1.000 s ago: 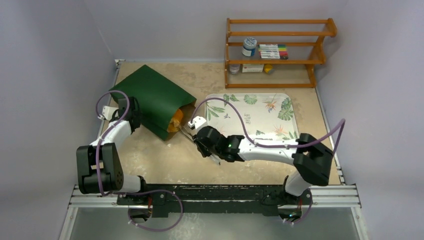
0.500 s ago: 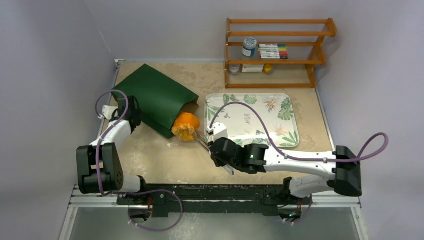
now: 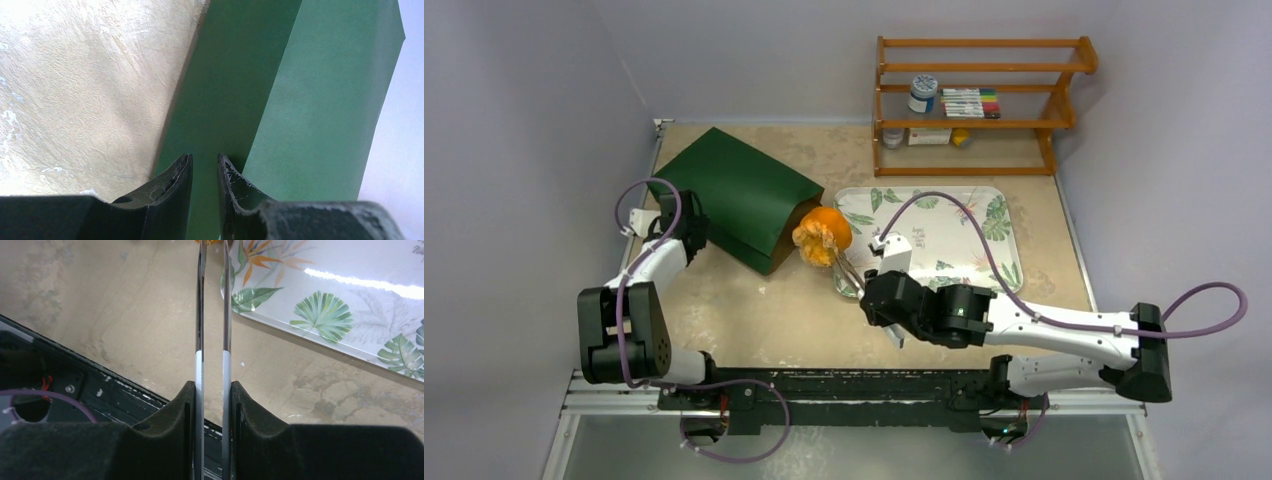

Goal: Take the fake bread out of the paper bag
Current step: Place the fake bread in the container.

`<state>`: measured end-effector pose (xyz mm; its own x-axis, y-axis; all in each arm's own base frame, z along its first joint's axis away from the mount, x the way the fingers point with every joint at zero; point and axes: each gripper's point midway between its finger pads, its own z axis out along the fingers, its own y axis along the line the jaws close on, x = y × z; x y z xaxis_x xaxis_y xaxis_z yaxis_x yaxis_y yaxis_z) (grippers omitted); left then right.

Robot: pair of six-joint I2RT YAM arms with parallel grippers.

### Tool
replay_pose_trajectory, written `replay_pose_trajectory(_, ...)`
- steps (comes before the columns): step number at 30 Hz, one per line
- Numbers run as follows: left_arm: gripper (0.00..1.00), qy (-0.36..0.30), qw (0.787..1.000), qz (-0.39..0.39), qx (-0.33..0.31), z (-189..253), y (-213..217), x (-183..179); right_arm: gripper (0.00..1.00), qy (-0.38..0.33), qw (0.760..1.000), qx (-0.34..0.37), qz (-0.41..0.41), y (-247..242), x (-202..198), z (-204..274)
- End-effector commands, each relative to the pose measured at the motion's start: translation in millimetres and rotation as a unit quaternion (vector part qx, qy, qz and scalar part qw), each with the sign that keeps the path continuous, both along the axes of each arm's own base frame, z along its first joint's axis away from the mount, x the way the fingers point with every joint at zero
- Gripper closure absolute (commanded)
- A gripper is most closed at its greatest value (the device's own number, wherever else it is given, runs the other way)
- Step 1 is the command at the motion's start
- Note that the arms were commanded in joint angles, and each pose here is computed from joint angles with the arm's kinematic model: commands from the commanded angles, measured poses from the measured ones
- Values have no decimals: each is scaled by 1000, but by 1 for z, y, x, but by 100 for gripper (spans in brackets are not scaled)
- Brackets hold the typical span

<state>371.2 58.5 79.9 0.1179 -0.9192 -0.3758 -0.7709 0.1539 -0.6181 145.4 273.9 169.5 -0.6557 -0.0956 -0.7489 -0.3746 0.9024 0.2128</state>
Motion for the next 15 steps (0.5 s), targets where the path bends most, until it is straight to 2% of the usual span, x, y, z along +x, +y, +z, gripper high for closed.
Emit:
replay_pose_trajectory(1, 76, -46, 999, -3, 4, 26, 0, 22, 99, -30, 994, 86, -57, 2, 13, 55)
replay_pose_trajectory(7, 76, -45, 999, -6, 4, 24, 0, 22, 99, -36, 983, 140, -112, -17, 17, 79)
replay_pose_trajectory(15, 76, -44, 999, -12, 7, 23, -1, 21, 100, -21, 959, 196, -201, -34, 25, 84)
